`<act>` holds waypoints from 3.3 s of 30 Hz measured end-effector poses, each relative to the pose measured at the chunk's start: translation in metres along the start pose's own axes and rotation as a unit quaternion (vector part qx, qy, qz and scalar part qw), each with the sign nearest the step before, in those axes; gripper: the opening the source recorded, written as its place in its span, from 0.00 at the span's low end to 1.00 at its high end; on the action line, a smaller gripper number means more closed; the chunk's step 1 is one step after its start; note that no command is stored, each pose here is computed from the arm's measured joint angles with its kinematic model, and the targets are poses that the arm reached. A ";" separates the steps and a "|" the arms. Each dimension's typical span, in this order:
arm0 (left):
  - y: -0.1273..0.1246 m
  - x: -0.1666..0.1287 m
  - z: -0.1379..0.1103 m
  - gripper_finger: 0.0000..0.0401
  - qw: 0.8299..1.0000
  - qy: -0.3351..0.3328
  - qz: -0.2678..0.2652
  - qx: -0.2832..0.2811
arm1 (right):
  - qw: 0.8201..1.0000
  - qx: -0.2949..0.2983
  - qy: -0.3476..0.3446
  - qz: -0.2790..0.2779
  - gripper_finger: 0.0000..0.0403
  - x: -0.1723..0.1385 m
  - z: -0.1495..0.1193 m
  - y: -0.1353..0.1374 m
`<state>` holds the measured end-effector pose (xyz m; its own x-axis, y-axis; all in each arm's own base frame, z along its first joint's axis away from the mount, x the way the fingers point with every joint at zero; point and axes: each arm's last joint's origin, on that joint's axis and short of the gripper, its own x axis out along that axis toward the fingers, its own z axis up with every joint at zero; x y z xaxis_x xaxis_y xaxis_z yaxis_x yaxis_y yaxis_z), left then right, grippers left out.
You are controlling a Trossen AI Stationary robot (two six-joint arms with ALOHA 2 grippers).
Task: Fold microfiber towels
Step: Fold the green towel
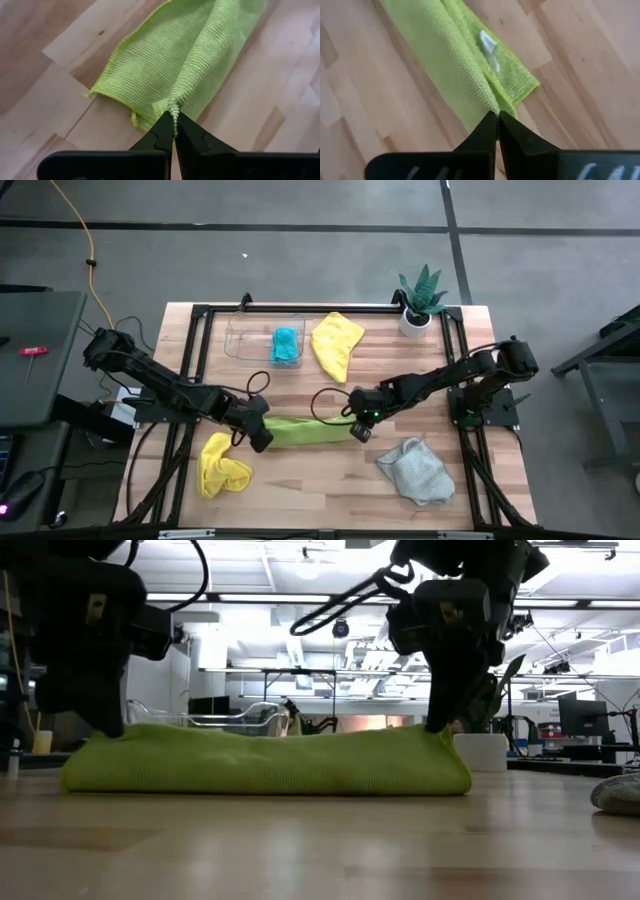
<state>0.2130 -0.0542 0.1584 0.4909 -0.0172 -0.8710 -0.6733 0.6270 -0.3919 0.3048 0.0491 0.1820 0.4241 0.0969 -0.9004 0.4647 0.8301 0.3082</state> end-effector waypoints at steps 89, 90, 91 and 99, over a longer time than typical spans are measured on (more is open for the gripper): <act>0.069 -0.019 -0.046 0.34 0.993 -0.089 -0.072 -0.023 | 0.921 0.359 -0.116 0.094 0.42 0.061 -0.049 -0.025; 0.069 -0.019 -0.046 0.34 0.993 -0.090 -0.072 -0.023 | 0.921 0.361 -0.116 0.091 0.37 0.061 -0.050 -0.025; 0.069 -0.019 -0.046 0.34 0.993 -0.090 -0.072 -0.023 | 0.921 0.362 -0.115 0.088 0.31 0.062 -0.050 -0.026; 0.065 -0.022 -0.044 0.34 0.991 -0.095 -0.082 -0.037 | 0.923 0.366 -0.111 0.046 0.03 0.049 -0.057 -0.034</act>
<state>0.1340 -0.0471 0.1388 0.6875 0.0378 -0.7252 -0.6115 0.5689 -0.5499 0.2656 0.0570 0.1094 0.5983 -0.0341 -0.8006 0.7856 0.2219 0.5776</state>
